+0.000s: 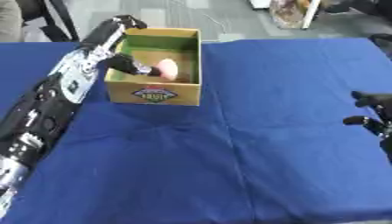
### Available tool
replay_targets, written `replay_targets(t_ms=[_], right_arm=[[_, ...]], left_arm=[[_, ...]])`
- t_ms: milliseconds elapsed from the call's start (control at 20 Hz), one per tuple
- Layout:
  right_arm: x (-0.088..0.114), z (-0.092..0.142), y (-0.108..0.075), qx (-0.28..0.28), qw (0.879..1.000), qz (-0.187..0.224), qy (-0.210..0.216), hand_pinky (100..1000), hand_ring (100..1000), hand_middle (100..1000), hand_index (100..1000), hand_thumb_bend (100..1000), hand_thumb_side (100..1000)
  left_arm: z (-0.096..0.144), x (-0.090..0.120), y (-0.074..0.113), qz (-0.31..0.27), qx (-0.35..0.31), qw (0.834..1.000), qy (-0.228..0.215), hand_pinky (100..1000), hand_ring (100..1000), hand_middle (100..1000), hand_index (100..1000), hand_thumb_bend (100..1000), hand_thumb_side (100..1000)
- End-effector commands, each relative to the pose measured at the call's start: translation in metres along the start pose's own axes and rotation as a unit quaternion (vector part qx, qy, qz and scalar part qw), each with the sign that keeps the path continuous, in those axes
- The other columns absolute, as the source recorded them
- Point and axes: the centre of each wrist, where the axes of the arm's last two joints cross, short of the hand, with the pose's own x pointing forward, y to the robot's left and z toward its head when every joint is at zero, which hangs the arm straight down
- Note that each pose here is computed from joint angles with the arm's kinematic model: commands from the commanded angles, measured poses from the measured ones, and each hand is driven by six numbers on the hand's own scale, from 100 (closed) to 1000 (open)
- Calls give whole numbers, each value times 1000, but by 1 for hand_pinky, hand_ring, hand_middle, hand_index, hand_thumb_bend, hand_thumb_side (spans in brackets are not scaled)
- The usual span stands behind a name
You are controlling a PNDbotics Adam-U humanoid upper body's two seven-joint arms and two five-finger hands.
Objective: Pick up objects on the table and place them in the box.
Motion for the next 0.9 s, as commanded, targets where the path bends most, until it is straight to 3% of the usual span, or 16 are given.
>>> replay_targets(t_ms=[50,200,400,900], right_arm=[[11,5,-15,-23,999,30,-9,636,944,623,703,100,454],[11,14,-25,-53,997,48,-3,635,946,624,714,100,423],[10,23,-35,-84,993,86,9,634,950,627,723,100,417],[7,34,-45,-127,986,108,20,633,948,625,721,100,442]], left_arm=[[6,26,32,59,45,997,-32,660,849,687,795,717,501],[24,42,32,124,66,989,-40,645,846,673,786,647,484],[52,58,26,188,82,978,-48,632,843,662,782,617,482],[95,67,9,275,138,952,-8,613,835,639,766,555,492]])
